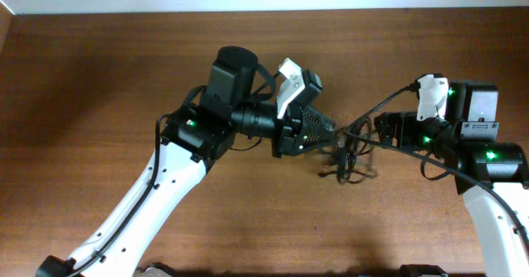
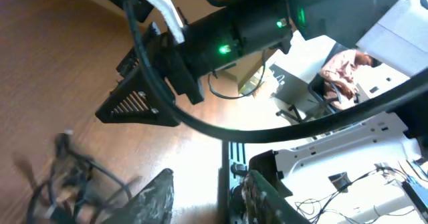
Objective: Untangle cables
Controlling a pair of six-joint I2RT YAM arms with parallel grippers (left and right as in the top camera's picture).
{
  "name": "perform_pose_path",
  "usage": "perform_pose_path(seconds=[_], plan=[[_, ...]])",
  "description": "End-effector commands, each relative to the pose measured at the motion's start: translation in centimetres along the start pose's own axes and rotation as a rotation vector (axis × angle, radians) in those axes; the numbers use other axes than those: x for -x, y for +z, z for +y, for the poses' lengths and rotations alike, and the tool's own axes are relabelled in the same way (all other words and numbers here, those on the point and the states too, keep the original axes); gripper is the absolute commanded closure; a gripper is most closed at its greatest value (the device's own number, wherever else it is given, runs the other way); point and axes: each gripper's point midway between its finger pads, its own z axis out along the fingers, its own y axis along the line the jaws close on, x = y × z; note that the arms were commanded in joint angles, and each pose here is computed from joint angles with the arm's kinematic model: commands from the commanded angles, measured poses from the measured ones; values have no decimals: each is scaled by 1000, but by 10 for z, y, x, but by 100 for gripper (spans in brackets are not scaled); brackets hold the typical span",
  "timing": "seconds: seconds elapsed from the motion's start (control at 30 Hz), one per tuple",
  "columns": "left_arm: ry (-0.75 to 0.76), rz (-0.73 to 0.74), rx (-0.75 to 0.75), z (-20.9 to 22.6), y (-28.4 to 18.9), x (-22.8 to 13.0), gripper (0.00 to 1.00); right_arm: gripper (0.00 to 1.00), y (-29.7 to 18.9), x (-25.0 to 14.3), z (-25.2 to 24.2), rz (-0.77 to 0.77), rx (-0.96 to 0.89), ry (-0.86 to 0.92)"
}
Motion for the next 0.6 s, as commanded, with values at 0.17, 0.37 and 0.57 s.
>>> perform_pose_path(seconds=[0.17, 0.37, 0.57], plan=[[18, -7, 53, 0, -5, 6, 41, 14, 0, -4, -1, 13, 0, 11], [-135, 123, 523, 73, -30, -36, 1, 4, 0, -14, 12, 53, 74, 23], [-266, 257, 943, 117, -82, -78, 1, 1, 9, -17, 14, 85, 96, 32]])
